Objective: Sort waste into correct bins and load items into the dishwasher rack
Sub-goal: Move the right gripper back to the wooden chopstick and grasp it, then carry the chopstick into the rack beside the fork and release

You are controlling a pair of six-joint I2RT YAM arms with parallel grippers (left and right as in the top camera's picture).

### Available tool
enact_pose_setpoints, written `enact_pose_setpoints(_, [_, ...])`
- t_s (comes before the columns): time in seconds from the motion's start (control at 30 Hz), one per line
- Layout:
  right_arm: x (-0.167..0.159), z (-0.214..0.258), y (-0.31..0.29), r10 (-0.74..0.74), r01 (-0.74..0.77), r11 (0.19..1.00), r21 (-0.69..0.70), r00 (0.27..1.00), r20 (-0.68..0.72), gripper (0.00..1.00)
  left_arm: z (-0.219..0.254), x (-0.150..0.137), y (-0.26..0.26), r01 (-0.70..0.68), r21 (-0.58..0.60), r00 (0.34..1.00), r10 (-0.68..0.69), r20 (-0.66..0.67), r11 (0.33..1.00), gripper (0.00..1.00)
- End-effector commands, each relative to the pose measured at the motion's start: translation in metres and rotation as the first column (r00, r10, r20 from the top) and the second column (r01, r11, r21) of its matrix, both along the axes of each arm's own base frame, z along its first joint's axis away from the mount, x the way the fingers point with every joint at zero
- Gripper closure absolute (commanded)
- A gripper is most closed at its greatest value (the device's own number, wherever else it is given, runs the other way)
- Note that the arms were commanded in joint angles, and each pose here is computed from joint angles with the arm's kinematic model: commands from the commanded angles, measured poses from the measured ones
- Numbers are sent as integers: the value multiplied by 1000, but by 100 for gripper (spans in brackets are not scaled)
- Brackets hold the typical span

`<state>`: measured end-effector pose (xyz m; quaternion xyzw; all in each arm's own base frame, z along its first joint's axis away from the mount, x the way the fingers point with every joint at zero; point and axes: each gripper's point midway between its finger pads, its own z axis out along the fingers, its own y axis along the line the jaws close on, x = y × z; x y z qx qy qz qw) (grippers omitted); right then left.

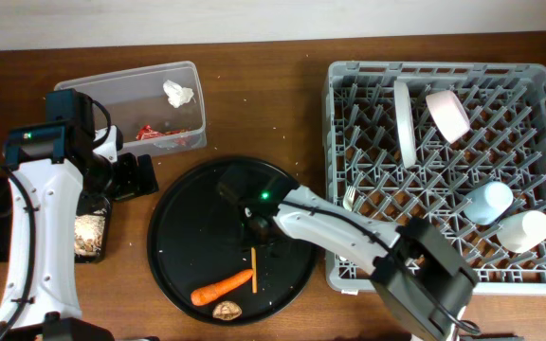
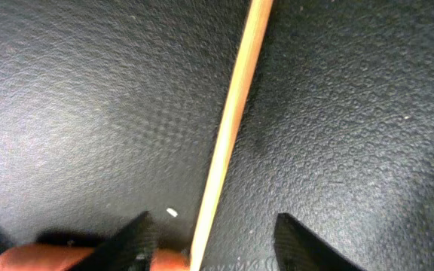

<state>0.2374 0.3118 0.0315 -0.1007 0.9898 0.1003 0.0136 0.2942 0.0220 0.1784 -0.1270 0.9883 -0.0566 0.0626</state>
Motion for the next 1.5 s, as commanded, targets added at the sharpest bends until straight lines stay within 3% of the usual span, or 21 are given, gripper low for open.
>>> enact_pose_setpoints(0.0, [10,-11,-5,-43,47,997,-68,998,56,55,-2,-1,1,4,7,1000,-4,-8,1000,5])
enact_pose_setpoints(0.53, [11,-28,-9,-66,71,992,-106,997,47,57,-2,-1,1,4,7,1000,-4,-6,1000,5])
enact_pose_setpoints(0.67, [9,-30,-12,-69,73,990,-119,997,37,70,-2,0,1,4,7,1000,-4,-5,1000,5])
enact_pose_setpoints(1.13, [2,-43,-20,-96,94,982,-163,995,-3,94,-2,-1,1,4,7,1000,-4,-5,1000,5])
enact_pose_setpoints(1.3, [12,-25,-27,-122,121,977,-176,992,1,96,-2,-1,1,4,7,1000,-4,-6,1000,5])
enact_pose_setpoints(1.47, [44,34,-57,-203,215,959,-183,976,83,96,-2,-1,1,4,7,1000,-4,-6,1000,5])
